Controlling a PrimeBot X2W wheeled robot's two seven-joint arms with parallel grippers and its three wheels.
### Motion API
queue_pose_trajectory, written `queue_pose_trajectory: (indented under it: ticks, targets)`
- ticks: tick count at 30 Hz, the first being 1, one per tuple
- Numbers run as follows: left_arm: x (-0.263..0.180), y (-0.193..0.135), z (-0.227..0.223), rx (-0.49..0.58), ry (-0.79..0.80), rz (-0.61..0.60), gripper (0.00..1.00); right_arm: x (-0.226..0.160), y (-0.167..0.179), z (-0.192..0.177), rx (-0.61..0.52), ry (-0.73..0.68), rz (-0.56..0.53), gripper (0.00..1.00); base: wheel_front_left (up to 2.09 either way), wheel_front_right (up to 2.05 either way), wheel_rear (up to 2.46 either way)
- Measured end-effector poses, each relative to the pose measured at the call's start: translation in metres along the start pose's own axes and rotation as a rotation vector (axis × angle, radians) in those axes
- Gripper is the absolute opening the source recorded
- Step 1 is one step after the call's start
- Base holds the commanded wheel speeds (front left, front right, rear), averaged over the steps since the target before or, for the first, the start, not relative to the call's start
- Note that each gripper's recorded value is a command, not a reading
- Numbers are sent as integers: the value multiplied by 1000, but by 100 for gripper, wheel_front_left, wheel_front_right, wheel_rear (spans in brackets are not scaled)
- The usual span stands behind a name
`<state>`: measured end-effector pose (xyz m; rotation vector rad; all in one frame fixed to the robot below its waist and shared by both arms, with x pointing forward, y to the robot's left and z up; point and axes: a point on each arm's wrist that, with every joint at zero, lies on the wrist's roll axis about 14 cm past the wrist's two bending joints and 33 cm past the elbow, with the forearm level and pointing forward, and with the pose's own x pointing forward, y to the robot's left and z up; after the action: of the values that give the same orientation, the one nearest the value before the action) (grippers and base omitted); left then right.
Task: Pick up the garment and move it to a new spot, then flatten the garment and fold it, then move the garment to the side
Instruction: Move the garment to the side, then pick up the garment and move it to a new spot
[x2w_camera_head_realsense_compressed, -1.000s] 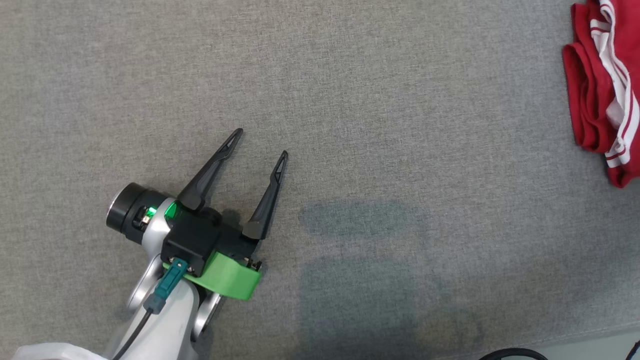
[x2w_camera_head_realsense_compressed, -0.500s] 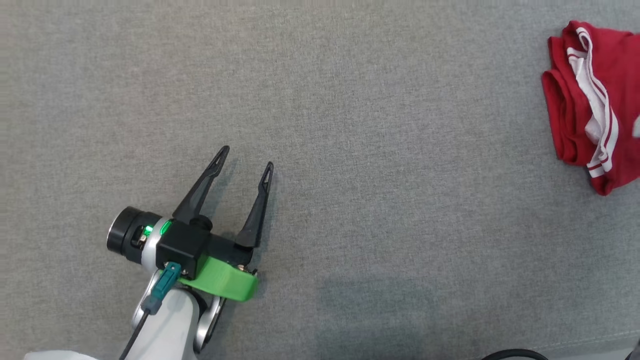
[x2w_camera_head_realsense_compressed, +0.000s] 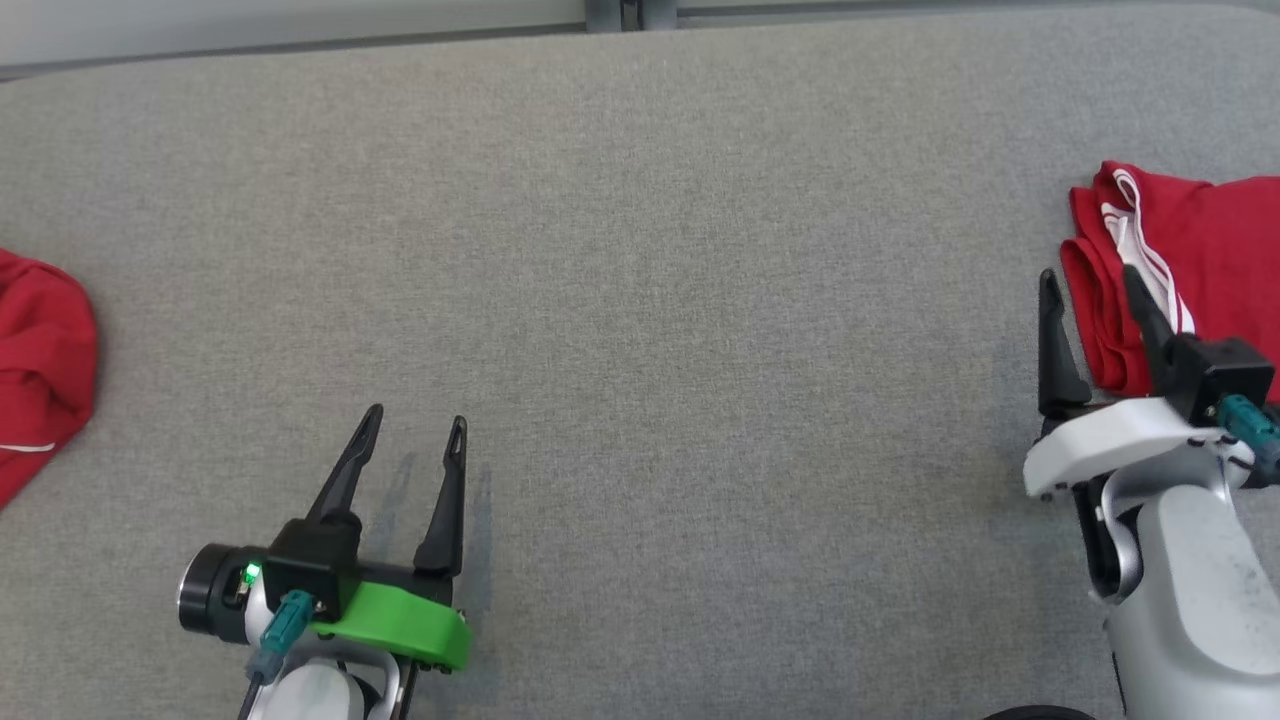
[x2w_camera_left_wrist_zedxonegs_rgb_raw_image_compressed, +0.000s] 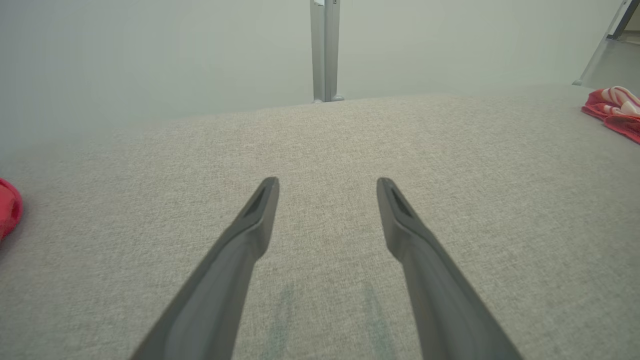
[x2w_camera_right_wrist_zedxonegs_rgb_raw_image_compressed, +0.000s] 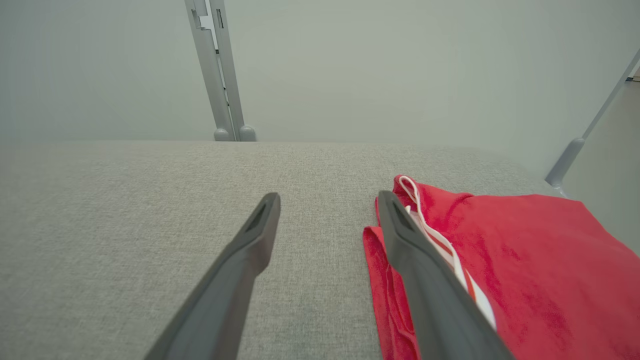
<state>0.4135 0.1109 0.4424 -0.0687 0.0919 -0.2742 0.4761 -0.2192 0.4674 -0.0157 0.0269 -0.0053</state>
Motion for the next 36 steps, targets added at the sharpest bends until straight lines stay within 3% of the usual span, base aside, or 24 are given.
queue_pose_trajectory:
  ticks: [8,22,36]
  targets:
    - [-37,24,9,-1,-14,115,100,-41,44,-7,52,32,97,100,0,0,0]
    - [-84,35,8,3,-14,200,100,-88,52,6,84,-2,106,100,0,0,0]
    - [-95,42,10,3,-26,236,100,-104,59,16,139,-36,121,100,0,0,0]
